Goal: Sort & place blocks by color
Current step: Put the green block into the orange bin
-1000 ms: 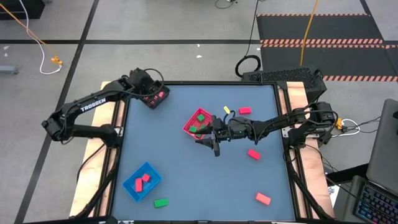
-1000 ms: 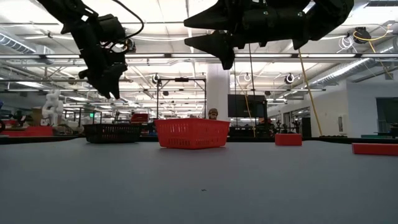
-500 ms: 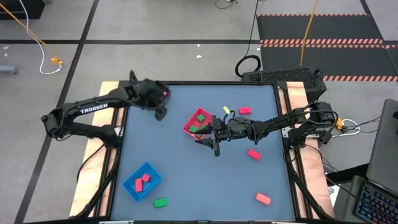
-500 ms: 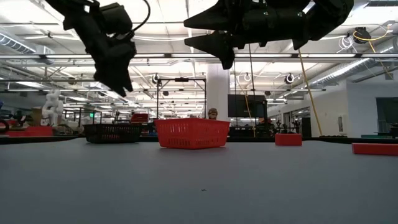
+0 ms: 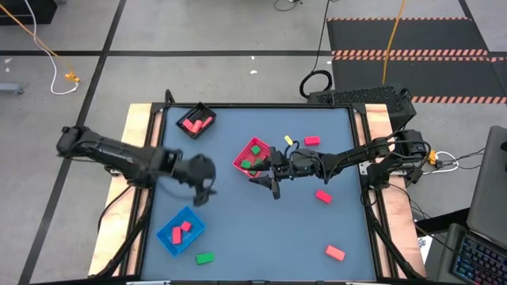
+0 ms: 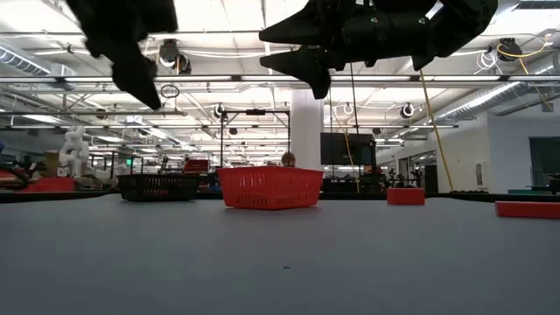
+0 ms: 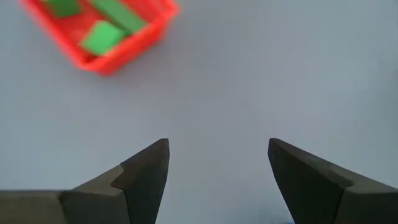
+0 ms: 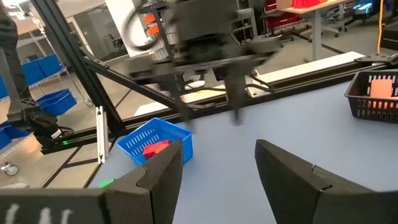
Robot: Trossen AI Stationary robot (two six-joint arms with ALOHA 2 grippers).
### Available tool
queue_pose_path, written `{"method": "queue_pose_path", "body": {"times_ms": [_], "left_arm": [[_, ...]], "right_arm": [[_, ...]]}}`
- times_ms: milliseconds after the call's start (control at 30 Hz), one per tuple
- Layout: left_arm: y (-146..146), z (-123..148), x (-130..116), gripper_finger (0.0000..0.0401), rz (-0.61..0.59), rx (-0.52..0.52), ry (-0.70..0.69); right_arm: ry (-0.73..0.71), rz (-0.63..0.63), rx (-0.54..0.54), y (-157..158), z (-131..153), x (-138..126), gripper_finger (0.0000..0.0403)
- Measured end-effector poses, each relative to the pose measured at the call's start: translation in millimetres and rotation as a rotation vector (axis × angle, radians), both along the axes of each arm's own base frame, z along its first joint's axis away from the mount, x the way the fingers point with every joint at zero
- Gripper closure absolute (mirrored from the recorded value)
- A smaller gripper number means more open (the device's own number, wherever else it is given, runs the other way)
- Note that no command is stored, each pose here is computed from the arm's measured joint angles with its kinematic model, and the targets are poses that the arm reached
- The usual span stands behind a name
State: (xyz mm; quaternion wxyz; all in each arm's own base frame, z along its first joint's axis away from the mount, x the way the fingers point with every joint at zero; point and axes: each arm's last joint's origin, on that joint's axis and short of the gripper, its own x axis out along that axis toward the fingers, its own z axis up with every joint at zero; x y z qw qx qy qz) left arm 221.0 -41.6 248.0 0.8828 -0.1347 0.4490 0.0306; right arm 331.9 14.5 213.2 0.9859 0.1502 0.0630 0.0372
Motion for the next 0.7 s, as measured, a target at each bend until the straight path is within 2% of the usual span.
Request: {"method": "queue_pose_path", "body": {"times_ms": [333,433,567,700], "left_arm": [[-91,7,-15,0.0125,-0.137,-0.012,-0.221],[-111,-1,-17,0.0125,-0.159,-0.009,-0.221],[-132,-23,-16,0.0125,-0.166,-0.011,-0.147],[-158,-33,-9,0.0125,-0.182,0.012,-0.075]], "right_arm": [[0.001,-0.001,0.008,0,0,0,0.0206],[0.004,-0.002,0.038,0,0,0,0.0206],[0.007,0.001,0.069,3,0,0,0.0206],[0.014,0.014,0.075,7,-1,0,0.0206]]}}
